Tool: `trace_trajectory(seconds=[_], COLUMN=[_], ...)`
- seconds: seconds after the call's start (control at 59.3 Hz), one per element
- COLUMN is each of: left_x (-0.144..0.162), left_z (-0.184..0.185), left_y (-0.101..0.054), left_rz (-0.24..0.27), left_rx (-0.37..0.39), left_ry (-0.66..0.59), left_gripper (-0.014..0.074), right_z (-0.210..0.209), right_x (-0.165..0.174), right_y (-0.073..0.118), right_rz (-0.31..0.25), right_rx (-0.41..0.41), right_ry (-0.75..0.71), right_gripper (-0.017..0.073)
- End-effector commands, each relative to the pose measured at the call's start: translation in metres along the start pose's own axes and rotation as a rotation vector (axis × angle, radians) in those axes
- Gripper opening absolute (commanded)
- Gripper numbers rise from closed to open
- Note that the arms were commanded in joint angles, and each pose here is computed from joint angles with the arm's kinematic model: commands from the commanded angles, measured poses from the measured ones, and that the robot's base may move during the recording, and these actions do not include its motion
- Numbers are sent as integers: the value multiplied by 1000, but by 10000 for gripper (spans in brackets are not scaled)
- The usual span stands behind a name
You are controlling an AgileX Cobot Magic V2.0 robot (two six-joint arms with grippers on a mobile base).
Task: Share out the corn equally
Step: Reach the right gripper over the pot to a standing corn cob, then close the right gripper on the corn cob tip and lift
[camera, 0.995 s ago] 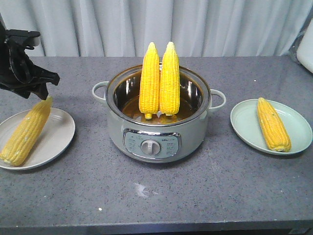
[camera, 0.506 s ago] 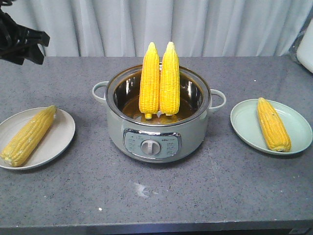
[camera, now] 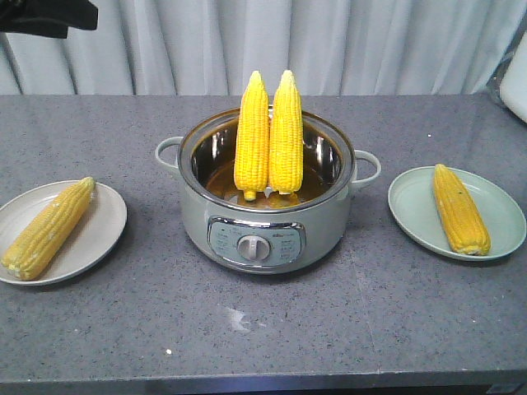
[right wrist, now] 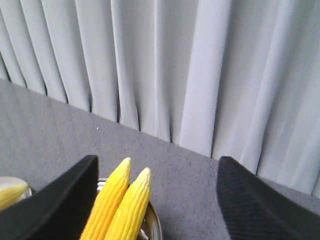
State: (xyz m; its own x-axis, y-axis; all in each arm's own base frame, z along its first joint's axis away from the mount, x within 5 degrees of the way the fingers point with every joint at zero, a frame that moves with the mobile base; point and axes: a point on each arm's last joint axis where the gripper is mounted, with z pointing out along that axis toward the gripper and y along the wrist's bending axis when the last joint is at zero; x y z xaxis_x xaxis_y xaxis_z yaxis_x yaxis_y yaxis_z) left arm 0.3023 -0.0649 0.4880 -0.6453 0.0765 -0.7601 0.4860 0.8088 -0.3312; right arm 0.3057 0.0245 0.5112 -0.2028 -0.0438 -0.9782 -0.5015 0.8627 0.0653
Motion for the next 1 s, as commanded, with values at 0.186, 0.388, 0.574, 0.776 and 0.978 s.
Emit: trace_trajectory(seconds=[0.186, 0.388, 0.574, 0.776, 0.978], left_x=[-9, -9, -8, -8, -7], left_z=[-30, -30, -30, -29, -28], left_y=[-30, -30, -30, -29, -29], left_rz=[50, 50, 51, 50, 49], left_rx=[108, 108, 109, 110, 113], left_ry=[-136, -136, -129, -127, -114], left_gripper=[345, 345, 345, 345, 345], right_z=[44, 109, 162, 201, 219], right_x=[-29, -12, 30, 64, 79], right_y=[5, -4, -19, -14, -14], right_rz=[74, 171, 235, 262, 280], right_rx=[-69, -200, -240, -263, -253], right_ry=[-158, -43, 79, 155, 171], right_gripper=[574, 574, 574, 574, 574])
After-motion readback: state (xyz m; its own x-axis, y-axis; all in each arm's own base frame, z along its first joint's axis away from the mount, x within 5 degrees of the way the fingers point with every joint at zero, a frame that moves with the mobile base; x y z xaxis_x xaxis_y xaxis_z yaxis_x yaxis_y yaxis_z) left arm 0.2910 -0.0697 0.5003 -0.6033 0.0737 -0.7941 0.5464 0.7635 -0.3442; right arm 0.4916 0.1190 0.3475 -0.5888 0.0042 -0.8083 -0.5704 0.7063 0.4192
